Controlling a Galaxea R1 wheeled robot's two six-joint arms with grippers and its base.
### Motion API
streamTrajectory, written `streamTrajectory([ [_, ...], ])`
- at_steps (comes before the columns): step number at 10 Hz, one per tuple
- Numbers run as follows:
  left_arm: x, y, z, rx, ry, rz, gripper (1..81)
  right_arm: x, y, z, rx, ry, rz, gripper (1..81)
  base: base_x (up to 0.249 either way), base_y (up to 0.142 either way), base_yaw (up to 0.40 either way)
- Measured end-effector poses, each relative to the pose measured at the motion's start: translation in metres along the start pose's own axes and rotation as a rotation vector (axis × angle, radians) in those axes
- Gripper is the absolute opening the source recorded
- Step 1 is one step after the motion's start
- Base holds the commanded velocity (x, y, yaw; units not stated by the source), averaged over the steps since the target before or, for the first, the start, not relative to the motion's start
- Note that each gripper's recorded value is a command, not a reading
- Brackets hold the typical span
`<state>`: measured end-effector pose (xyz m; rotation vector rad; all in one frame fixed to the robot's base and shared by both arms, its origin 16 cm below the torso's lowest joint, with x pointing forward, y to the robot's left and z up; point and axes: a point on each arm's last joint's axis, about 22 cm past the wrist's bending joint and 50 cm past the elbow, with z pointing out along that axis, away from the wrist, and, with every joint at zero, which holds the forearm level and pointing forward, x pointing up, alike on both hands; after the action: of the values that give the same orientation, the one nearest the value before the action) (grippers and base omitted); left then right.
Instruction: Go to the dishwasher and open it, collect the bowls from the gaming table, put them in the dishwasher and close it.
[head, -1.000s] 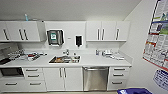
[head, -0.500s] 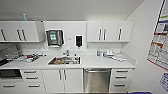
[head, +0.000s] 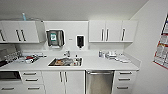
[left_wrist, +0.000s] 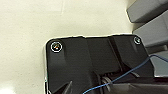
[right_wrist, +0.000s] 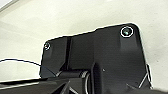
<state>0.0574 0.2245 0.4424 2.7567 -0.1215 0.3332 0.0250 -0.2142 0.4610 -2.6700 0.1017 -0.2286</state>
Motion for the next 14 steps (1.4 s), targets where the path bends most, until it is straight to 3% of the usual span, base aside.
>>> streamTrajectory([
  [7,0.0,0.001,0.0,-0.001,0.0,0.0,81.1,-0.004,0.002,0.001,-0.009,-0.003,0.0,81.1,0.153,0.0,0.0],
  [9,0.017,0.0,0.002,0.0,0.021,0.006,81.1,0.013,0.001,0.004,-0.01,0.017,-0.01,81.1,0.153,0.0,0.0],
  [10,0.009,0.001,0.001,-0.001,0.017,0.004,81.1,0.007,0.002,0.003,-0.01,0.016,-0.009,81.1,0.153,0.0,0.0],
  [11,-0.017,0.002,-0.002,-0.001,-0.016,-0.005,81.1,-0.02,0.003,0.001,-0.012,-0.02,0.0,81.1,0.153,0.0,0.0],
  [12,-0.021,0.003,-0.002,-0.002,-0.026,-0.006,81.1,-0.02,0.003,0.001,-0.012,-0.024,0.001,81.1,0.153,0.0,0.0],
  [14,0.013,0.002,0.001,-0.002,0.023,0.006,81.1,0.011,0.0,0.004,-0.008,0.023,-0.013,81.1,0.153,0.0,0.0],
])
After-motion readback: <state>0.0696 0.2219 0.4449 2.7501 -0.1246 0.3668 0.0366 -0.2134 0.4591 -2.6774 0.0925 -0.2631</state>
